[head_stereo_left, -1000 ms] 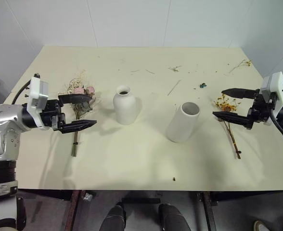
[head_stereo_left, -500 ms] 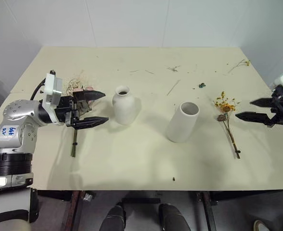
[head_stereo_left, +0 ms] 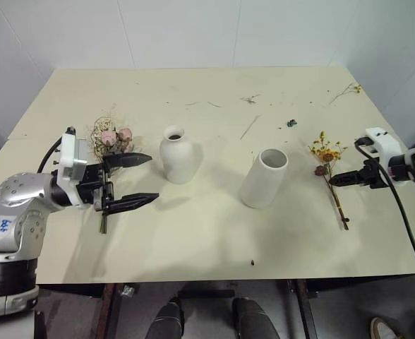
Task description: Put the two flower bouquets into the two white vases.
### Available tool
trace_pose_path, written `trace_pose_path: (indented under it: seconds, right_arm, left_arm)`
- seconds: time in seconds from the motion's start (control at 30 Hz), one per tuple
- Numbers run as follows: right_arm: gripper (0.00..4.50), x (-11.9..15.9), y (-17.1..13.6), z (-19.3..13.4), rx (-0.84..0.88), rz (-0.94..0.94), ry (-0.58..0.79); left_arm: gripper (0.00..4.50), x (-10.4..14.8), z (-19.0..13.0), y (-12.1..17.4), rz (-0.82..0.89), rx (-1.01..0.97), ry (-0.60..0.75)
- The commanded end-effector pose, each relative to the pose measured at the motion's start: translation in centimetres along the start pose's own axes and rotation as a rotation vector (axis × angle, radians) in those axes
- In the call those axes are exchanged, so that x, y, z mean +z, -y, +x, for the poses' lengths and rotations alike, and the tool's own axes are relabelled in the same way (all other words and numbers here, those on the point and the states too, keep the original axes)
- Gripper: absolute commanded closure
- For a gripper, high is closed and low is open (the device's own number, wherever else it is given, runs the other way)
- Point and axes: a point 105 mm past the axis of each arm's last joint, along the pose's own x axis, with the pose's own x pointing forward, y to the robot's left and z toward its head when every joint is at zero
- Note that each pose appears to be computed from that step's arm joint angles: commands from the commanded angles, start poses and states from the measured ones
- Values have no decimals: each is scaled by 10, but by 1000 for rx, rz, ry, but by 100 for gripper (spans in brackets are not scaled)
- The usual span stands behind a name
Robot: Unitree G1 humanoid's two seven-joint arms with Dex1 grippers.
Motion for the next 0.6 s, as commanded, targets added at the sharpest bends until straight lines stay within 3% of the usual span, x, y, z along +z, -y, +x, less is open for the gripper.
trace_pose_path:
  seconds: [0.03,0.17,0.23,0.6]
  right_arm:
    - [2,1,5,-2,-35,8,-20]
    - [2,-7,5,10,-50,-16,-78]
    - [41,-10,2,15,-46,-38,-103]
    - [407,-13,-14,27,50,-18,-92]
  left_arm:
    - [0,18,-5,4,60,17,21]
    - [0,20,-6,7,62,30,24]
    - [0,22,-6,7,64,35,24]
    - [0,26,6,4,91,-34,5]
